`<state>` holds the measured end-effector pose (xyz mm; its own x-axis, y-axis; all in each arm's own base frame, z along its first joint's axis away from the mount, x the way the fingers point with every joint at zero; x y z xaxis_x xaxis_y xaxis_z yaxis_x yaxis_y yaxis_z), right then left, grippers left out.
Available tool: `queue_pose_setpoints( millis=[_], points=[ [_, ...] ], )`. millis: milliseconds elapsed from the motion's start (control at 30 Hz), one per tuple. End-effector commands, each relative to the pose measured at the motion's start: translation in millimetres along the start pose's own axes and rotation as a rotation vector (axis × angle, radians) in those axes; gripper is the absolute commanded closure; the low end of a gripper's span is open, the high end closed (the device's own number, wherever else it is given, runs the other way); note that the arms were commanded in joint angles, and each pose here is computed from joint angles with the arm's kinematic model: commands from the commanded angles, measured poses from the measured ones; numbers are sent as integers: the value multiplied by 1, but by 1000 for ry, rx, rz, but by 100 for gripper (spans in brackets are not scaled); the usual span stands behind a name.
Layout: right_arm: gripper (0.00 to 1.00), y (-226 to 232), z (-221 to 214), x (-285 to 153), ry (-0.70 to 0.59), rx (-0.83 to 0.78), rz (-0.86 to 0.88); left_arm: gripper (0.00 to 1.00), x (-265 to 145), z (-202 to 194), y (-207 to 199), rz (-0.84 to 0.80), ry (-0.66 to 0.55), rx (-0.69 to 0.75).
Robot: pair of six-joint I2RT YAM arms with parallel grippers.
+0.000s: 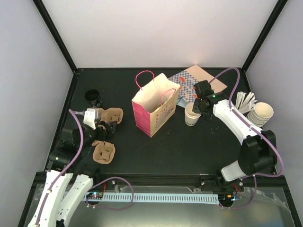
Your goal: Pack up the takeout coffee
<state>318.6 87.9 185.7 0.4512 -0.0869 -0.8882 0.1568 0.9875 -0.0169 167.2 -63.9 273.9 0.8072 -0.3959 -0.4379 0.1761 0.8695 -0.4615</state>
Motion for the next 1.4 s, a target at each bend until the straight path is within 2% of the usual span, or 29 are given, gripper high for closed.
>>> queue_pose_setpoints(
  millis=[0,167,533,867,1367],
  points=[
    [86,-2,-1,5,6,17,-3,1,-4,11,-5,-9,-41,25],
    [99,-4,4,-6,-19,23,-4,1,-6,15,-6,-11,-51,35],
    [99,-7,13,-32,-55,23,7,1,-6,18,-9,-18,-52,39],
    [99,-5,10,-36,-44,32,45,1,-9,17,-9,-18,-55,40],
    [79,-10,-8,-19,-10,23,19,1,-6,15,-9,-26,-38,38]
  ],
)
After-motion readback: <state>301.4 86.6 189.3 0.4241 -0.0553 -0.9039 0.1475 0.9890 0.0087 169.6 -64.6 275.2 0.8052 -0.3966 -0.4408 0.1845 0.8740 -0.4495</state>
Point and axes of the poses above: each gripper's point midway between its finger pads, its own x axis out along the fingers, its own y axis along the line the jaws close on, z = x × y, the point moved 5 cm from there along -x, back along the fingers, and after that the axes turned 8 degrees about -x, right-handed, at the moved point
